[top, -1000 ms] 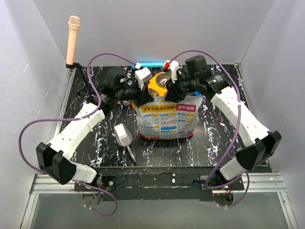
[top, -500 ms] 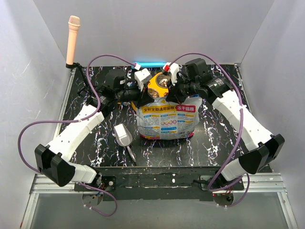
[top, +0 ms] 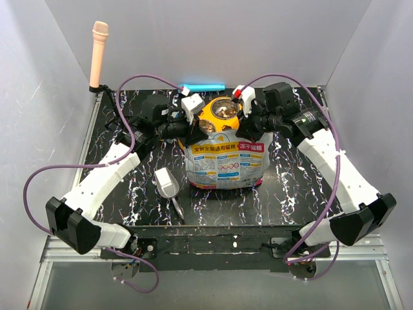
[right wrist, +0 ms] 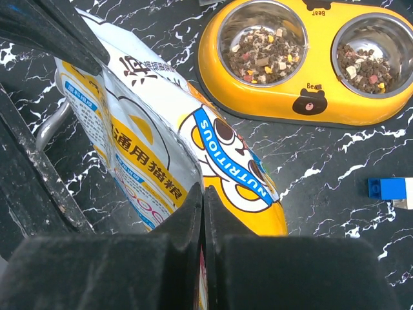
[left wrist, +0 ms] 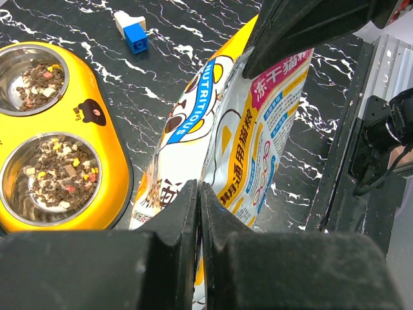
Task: Serve the pet food
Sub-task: Close the pet food bag at the center of the board.
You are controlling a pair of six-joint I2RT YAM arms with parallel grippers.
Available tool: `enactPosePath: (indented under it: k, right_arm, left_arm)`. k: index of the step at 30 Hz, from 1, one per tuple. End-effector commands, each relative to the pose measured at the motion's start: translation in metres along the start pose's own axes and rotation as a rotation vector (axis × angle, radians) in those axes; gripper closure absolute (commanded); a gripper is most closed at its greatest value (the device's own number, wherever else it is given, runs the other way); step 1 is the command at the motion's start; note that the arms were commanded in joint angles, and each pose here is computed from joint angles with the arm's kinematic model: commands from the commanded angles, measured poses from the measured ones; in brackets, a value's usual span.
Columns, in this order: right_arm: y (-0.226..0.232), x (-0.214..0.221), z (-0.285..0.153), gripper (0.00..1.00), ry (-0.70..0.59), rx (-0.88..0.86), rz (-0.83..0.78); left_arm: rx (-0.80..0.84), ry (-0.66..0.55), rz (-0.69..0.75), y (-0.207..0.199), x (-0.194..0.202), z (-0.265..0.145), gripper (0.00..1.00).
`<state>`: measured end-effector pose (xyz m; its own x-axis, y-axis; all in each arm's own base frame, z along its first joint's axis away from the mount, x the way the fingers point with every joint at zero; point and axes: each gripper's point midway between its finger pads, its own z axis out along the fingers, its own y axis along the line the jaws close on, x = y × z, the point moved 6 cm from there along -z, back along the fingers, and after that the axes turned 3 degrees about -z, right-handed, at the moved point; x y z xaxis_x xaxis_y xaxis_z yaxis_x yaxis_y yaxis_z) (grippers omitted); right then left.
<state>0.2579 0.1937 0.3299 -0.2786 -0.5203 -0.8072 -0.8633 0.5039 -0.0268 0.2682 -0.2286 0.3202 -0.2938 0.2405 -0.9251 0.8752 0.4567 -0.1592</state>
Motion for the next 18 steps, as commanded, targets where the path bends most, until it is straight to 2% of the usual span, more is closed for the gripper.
enactPosePath:
  k: [1,4,6,8,13,16,18]
  right_arm:
    - [-0.019,0.006,-0.009,0.99,0.033,0.135,0.005]
    - [-0.016,0.001,-0.015,0.99,-0.004,0.122,0.01]
    - [-0.013,0.0,-0.018,0.7,-0.01,0.111,0.017]
    - [-0.011,0.002,-0.018,0.51,-0.004,0.106,0.024]
    - [-0.013,0.007,-0.018,0.44,0.007,0.131,0.029]
    - [-0.013,0.001,-0.02,0.42,-0.009,0.129,0.023]
    - [-0.011,-0.002,-0.02,0.37,-0.017,0.112,0.028]
  left_arm:
    - [-0.084,-0.179,0.103,-0.003,-0.045,-0.037,1.0]
    - [-0.085,-0.174,0.099,-0.002,-0.044,-0.036,1.0]
    - [-0.082,-0.172,0.099,-0.003,-0.043,-0.036,1.0]
    - [-0.075,-0.169,0.098,-0.003,-0.042,-0.035,1.0]
    - [-0.053,-0.161,0.095,-0.003,-0.041,-0.031,0.92]
    - [-0.041,-0.159,0.092,-0.004,-0.041,-0.03,0.76]
    - [-0.035,-0.167,0.093,-0.006,-0.043,-0.031,0.66]
